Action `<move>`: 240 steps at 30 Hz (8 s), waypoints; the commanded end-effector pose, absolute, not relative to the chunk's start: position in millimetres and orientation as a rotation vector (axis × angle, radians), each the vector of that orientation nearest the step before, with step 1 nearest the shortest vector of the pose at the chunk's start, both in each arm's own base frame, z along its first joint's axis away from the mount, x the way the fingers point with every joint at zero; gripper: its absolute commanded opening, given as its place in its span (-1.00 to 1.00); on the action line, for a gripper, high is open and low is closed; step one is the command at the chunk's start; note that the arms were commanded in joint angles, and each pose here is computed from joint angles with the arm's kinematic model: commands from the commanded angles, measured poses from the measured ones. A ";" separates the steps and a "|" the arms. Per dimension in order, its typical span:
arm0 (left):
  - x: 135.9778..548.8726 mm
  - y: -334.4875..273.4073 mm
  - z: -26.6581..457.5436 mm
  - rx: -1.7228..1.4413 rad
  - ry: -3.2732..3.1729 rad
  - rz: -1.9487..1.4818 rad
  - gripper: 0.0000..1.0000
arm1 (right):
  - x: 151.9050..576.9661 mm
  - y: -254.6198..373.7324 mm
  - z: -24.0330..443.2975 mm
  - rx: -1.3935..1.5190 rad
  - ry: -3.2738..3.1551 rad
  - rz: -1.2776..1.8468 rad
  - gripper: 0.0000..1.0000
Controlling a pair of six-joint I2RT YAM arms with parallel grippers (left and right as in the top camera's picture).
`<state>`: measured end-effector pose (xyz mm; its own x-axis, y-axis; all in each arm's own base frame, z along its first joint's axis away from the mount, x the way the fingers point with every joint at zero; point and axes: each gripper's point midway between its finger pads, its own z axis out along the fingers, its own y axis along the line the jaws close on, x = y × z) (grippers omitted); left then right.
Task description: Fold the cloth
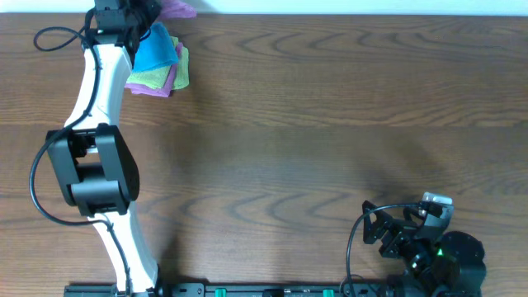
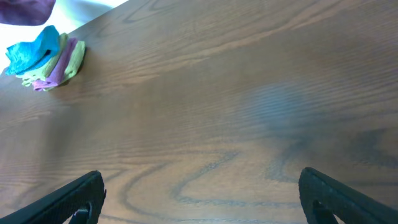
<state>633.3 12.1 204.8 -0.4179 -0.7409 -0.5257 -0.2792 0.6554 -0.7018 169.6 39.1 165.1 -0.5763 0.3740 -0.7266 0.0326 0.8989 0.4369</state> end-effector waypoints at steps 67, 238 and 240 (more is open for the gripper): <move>531.5 115.0 116.1 -0.810 2.486 0.117 0.01 | 169.8 37.3 165.3 0.312 2.140 0.476 0.98; 184.8 10.5 64.0 0.006 2.216 0.082 0.91 | 169.8 37.3 165.3 0.312 2.140 0.476 0.98; 183.8 10.5 62.7 -0.002 2.223 0.078 0.91 | 169.8 37.3 165.3 0.312 2.140 0.476 0.98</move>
<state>185.8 9.9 69.7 -0.5943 0.0220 -0.8039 -0.0283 0.9984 0.0483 169.6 39.1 165.1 -0.5763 0.3740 -0.7266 0.0326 0.8989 0.4369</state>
